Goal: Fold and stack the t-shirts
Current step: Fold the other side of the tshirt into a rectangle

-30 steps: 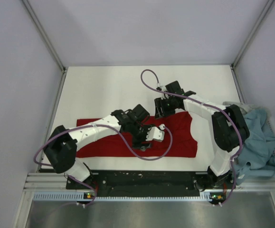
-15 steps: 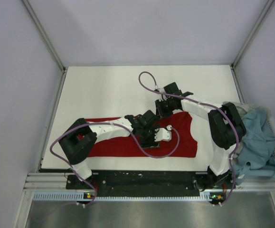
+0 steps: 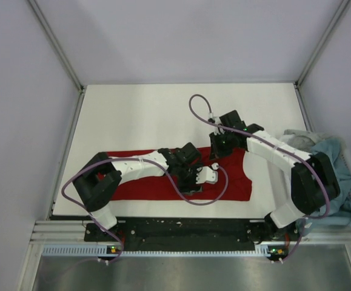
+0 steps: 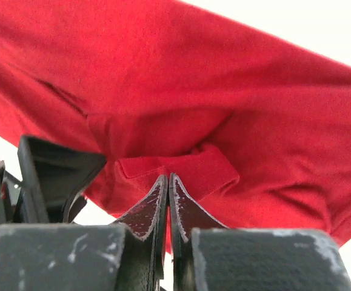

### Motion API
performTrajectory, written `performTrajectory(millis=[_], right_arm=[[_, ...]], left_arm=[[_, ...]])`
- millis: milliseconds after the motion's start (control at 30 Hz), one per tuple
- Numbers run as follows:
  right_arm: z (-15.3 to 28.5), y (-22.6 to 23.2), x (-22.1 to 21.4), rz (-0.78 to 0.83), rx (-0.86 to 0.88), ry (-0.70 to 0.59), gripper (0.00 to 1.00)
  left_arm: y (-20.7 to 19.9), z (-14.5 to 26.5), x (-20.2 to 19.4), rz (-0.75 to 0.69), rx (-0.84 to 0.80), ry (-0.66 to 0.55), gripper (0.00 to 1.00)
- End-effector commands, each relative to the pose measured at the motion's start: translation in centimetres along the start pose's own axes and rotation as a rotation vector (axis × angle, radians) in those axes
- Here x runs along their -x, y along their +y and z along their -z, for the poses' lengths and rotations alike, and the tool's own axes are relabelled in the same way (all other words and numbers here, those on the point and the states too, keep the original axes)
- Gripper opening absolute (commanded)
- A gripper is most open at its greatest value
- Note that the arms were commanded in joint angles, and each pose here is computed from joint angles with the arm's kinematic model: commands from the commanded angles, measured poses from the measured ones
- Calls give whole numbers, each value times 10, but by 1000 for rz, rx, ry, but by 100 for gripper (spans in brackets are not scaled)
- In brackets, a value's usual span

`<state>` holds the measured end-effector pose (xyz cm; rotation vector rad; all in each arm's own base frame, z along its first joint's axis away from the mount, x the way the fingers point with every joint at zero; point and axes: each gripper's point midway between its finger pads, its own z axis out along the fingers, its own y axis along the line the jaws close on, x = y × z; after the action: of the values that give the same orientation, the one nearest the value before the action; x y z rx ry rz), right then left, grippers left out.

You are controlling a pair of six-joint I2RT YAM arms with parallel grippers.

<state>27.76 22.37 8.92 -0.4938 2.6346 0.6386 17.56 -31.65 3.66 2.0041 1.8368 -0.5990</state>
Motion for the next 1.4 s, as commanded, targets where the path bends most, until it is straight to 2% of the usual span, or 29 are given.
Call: performTrajectory(millis=[0, 100, 233, 467, 667, 733, 867, 933, 1067, 1133, 1233, 1367], right_arm=[[16, 0, -47, -115, -20, 87, 0], [22, -1, -71, -169, -24, 99, 0], [28, 2, -81, -202, -8, 78, 0], [28, -16, -101, -280, -79, 106, 0], [30, -29, -114, -371, -152, 143, 0], [31, -30, -115, -371, -155, 145, 0], [32, -30, -114, -358, -153, 140, 0], [33, -30, -113, -355, -153, 136, 0], [36, -30, -111, -345, -155, 125, 0], [37, -30, -111, -341, -155, 129, 0], [37, -30, -111, -339, -156, 133, 0], [38, -30, -112, -334, -160, 137, 0]], left_arm=[[-3, 1, 13, -29, -16, -49, 69], [-3, -5, 15, -27, -27, -53, 69], [-11, -7, 23, -58, -44, -67, 69], [-36, 0, 32, -221, -82, -37, 66], [-11, -12, 22, -209, 24, 31, 61], [-7, -14, 23, -204, 42, 32, 58], [-1, -17, 28, -199, 60, 21, 44], [-4, -18, 27, -190, 47, 25, 42], [-9, -16, 27, -186, 24, 23, 27], [-15, -13, 28, -182, -4, 23, 31], [-25, -7, 33, -201, -58, 6, 52], [-44, 11, 49, -211, -160, -52, 55]])
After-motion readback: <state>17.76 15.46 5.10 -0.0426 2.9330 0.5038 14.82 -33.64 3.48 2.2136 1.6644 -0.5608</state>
